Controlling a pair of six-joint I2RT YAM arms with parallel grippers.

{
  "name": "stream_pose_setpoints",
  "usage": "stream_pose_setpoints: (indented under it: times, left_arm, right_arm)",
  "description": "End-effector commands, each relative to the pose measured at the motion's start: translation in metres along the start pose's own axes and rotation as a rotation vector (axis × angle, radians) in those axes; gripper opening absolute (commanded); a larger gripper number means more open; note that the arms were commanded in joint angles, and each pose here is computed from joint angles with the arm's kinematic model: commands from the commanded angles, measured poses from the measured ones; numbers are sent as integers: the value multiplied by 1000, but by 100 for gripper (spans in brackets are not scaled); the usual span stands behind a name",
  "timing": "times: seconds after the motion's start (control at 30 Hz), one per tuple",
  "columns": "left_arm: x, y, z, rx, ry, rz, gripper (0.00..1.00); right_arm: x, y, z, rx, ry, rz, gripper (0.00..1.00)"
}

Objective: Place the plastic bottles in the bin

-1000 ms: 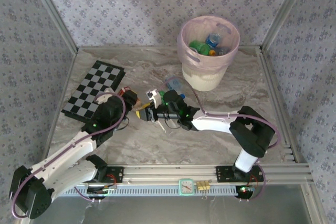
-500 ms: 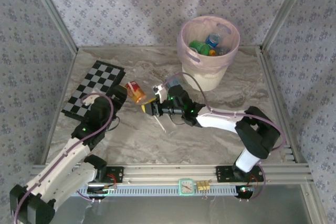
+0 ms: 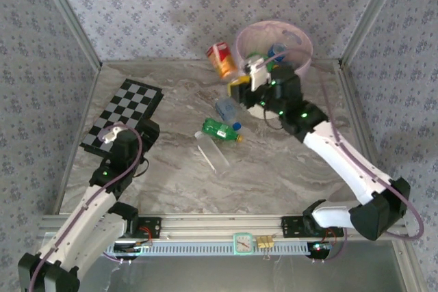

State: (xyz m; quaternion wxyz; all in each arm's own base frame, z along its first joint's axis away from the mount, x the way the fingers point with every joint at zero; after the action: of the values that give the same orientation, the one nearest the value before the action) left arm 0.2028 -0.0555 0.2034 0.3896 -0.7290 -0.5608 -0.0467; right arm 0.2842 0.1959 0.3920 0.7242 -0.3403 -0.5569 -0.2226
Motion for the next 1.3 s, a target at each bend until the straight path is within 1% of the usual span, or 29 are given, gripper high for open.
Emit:
stream_pose_setpoints:
  times: [0.0, 0.17, 0.27, 0.43, 0.63, 0.7, 0.77, 0.83, 0.97, 1.1, 1.27]
  left_arm:
    - [-13, 10, 3, 3, 34, 104, 100]
    - [-22, 24, -5, -19, 69, 196, 100]
    - [-24, 29, -11, -25, 96, 232, 100]
    - [-28, 35, -16, -36, 119, 275, 100]
    - [-31, 35, -13, -32, 119, 294, 100]
    - [-31, 34, -11, -29, 119, 289, 100]
    - [-30, 32, -10, -25, 120, 284, 100]
    - [-29, 30, -9, -22, 121, 276, 100]
    - [-28, 29, -9, -26, 118, 263, 100]
    - [-28, 30, -10, -25, 118, 266, 100]
    - [-28, 32, -10, -22, 116, 266, 100]
  right_arm:
    - [4, -20, -25, -112, -43, 98, 28]
    - [23, -30, -67, -218, 1, 105, 28]
    - [25, -29, -91, -260, 44, 142, 29]
    - [27, -16, -122, -271, 128, 181, 29]
    - [20, 8, -143, -265, 194, 264, 32]
    - [19, 15, -148, -263, 213, 282, 35]
    - [20, 18, -151, -275, 213, 281, 44]
    - [25, 17, -151, -281, 208, 257, 50]
    - [38, 8, -149, -306, 191, 204, 57]
    - [50, -9, -138, -324, 161, 136, 58]
    - [59, -39, -109, -310, 120, 15, 59]
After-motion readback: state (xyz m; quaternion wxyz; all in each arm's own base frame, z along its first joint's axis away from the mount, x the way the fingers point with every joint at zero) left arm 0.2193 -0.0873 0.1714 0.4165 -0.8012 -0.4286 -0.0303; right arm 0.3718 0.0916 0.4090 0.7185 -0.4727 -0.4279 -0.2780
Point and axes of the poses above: each hand's point on the last joint's axis, 136 mm out from that joint toward the fingers, its own y axis out along the fingers, its own z axis along the line the jaws close on, x = y × z, the point moved 8 cm from there along -y, back along the fingers, and after that the axes turned 1 degree about y, right-handed, at the moved point
